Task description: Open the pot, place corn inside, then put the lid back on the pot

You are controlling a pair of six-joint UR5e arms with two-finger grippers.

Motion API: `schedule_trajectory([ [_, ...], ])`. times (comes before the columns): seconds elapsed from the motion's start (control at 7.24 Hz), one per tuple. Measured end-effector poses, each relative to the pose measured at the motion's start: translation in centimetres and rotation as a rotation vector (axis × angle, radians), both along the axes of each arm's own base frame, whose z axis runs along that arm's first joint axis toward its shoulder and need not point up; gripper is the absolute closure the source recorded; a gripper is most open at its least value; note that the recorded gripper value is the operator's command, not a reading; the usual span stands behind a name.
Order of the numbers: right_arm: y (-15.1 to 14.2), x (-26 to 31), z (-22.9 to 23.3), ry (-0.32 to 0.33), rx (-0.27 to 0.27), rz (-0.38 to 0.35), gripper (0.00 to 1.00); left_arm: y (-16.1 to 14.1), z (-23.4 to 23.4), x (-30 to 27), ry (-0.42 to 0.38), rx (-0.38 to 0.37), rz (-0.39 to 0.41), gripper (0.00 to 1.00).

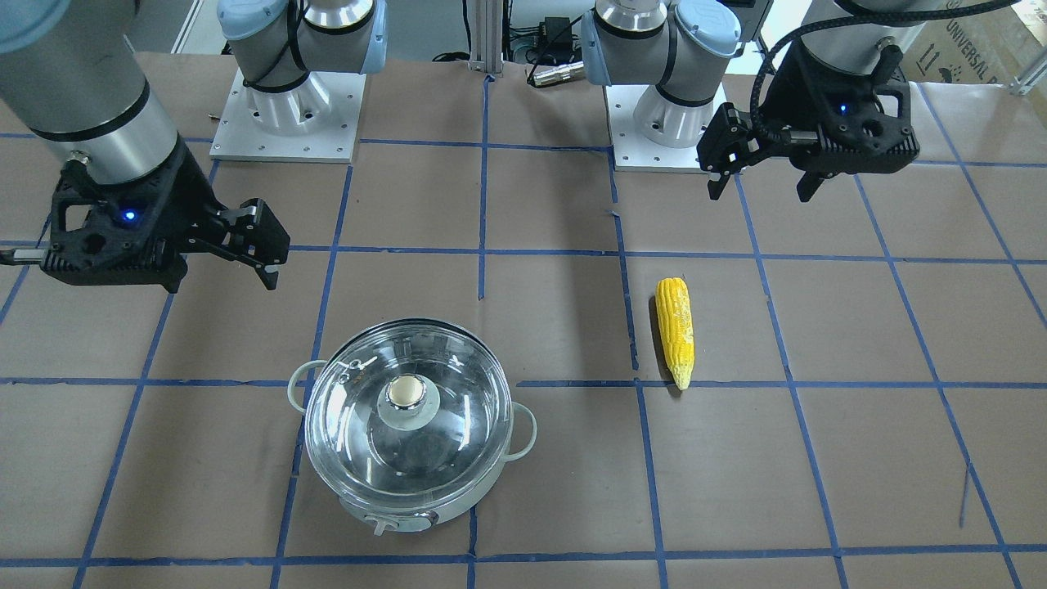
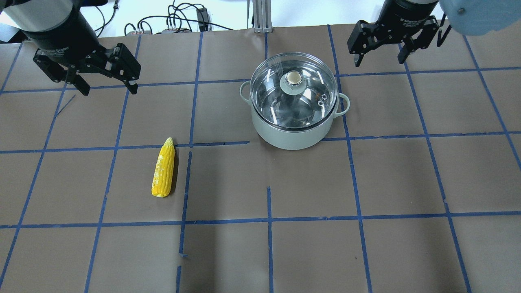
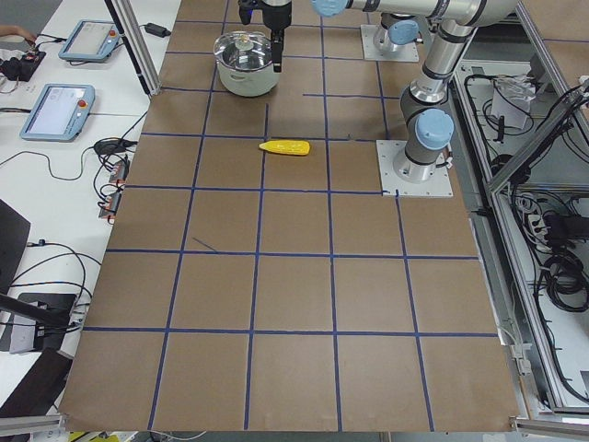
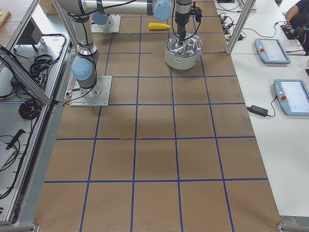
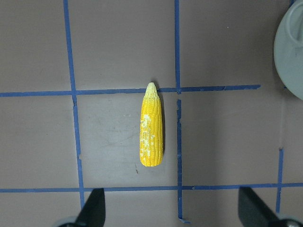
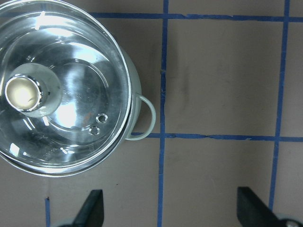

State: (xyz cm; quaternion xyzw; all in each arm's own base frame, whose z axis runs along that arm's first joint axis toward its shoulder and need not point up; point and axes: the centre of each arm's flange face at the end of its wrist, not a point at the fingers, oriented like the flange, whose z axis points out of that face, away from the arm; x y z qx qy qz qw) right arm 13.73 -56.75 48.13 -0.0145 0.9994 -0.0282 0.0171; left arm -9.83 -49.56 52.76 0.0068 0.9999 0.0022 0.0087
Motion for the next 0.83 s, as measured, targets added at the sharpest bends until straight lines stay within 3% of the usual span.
schedule_trajectory([
  [0.41,-3.2,6.7,-0.1,-0.019,-0.022,-0.004,0.00,0.0,-0.1,0.0,0.002,0.003,0.000,0.00],
  [0.83,-8.1,13.9,-4.0,-0.024,-0.020,-0.019,0.00,0.0,-0.2,0.0,0.002,0.004,0.000,0.00],
])
